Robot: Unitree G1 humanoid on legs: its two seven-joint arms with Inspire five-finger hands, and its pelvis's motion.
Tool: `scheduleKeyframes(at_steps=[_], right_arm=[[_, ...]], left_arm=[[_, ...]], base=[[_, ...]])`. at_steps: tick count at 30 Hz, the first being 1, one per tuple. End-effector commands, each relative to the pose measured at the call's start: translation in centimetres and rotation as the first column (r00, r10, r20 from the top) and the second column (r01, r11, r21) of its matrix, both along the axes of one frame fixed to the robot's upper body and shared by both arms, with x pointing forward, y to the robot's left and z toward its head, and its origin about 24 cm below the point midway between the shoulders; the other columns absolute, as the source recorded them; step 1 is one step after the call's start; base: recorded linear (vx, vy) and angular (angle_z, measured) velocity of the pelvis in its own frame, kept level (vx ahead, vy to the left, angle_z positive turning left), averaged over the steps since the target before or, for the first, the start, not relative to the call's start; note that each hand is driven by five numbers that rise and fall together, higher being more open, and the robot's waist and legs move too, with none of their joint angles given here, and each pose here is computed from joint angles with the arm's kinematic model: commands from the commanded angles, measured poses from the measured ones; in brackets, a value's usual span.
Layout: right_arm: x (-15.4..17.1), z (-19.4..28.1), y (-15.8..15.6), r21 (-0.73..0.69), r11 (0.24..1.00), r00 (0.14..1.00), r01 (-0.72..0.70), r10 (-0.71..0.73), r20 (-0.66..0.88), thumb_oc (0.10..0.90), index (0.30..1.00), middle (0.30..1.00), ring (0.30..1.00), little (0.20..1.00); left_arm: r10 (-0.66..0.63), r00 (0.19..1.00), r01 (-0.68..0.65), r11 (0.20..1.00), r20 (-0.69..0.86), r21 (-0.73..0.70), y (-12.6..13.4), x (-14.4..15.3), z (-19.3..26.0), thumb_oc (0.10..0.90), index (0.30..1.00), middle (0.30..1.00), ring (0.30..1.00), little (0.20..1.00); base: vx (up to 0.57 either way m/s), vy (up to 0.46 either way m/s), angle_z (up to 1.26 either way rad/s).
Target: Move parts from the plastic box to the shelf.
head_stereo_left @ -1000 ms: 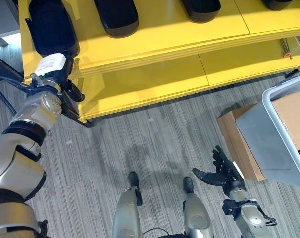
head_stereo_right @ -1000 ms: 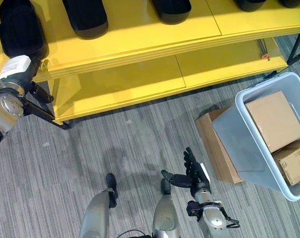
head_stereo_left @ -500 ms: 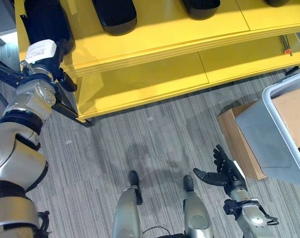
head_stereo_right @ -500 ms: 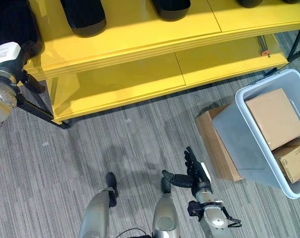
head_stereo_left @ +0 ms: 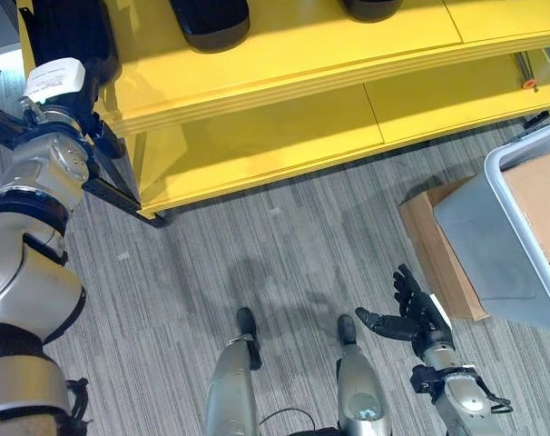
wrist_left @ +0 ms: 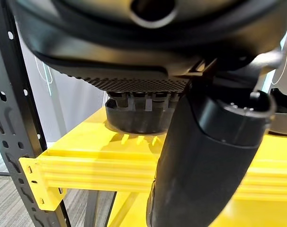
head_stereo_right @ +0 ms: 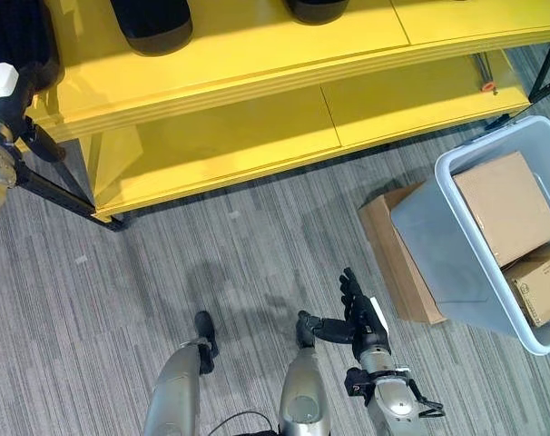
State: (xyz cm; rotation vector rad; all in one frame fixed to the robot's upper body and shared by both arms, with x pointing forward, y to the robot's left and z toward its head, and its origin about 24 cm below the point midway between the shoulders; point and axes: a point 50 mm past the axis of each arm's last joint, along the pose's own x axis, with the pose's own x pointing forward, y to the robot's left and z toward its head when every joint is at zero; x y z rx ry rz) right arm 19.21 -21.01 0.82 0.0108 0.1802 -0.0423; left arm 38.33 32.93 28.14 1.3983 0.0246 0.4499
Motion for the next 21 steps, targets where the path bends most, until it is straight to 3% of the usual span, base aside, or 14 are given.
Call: scheduleKeyframes(at_steps=[1, 21], right_arm=[[0.4, 4.5, -2.3, -0.11, 0.993, 0.977, 0.031, -0.007, 0.211, 0.9, 1.0, 1.0, 1.0, 1.0], [-0.3, 4.4, -2.5, -0.133, 0.991, 0.981, 0.016, 0.01, 0.196, 0.9, 1.0, 1.0, 1.0, 1.0]], left_arm=[[0.092, 0.943, -0.092, 0.996, 0.321, -0.013, 2.2, -3.4, 9.4, 0.9, 1.0, 1.0, 1.0, 1.0], [0.127, 0.911, -0.134, 0.991, 0.392, -0.011, 2.6, -4.7, 12.1, 0.9, 1.0, 1.0, 1.0, 1.0]], base=[[0.0, 0.0, 0.0], [0.0, 0.003, -0.01]])
